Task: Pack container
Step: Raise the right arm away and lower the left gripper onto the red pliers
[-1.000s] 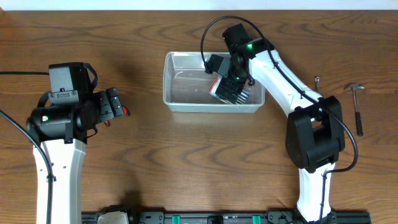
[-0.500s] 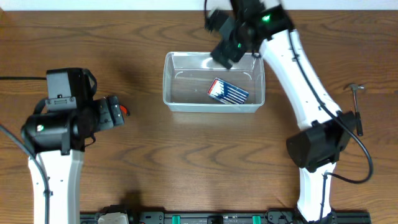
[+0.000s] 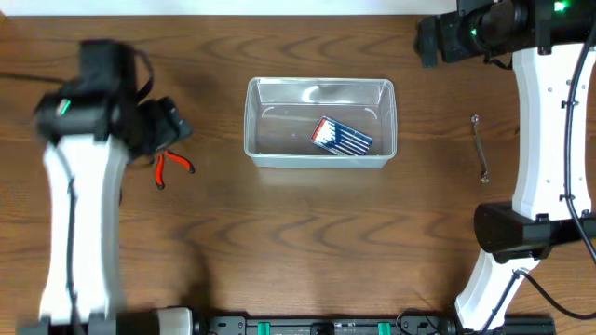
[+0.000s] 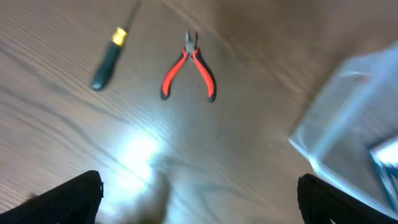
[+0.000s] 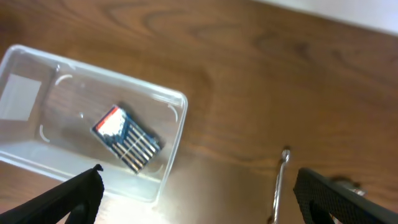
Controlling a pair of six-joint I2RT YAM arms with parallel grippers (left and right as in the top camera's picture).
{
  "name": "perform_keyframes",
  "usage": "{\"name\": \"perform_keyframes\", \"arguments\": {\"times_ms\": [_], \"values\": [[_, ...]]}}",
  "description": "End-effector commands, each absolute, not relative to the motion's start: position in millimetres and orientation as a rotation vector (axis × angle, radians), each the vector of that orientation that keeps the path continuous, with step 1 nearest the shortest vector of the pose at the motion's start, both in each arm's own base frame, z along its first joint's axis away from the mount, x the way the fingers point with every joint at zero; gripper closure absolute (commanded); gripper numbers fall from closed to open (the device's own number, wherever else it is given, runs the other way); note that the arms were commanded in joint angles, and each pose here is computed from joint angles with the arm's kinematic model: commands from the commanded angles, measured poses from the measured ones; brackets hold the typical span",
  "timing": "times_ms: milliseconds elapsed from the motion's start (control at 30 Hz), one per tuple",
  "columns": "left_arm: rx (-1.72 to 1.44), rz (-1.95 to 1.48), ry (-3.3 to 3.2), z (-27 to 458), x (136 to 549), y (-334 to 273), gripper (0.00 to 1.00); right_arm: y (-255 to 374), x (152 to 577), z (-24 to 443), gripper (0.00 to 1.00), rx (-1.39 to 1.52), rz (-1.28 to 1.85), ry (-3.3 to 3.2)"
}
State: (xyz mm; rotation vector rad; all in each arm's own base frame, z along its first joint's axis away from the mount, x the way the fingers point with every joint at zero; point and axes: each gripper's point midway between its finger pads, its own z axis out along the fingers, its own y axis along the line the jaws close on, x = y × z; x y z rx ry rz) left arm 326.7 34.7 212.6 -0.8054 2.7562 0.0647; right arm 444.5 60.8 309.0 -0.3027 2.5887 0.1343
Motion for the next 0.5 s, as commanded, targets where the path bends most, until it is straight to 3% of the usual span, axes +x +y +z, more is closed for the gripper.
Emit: {"name": "perform_keyframes", "arguments": {"times_ms": [0, 167, 467], "values": [[-0.965, 0.035, 2.847, 161.6, 344.4, 33.5, 0.02, 63.5, 442.1, 296.4, 0.01, -0.288, 0.174, 2.635], [-0.951, -0.058, 2.941, 113.2, 368.4, 23.3, 0.02, 63.0, 438.3, 292.1, 0.01, -0.315, 0.169, 2.656], [-0.884, -0.107, 3.058, 58.1, 370.9, 25.0, 0.01, 61.4, 432.0, 289.0, 0.01, -0.403, 0.146, 2.671]]}}
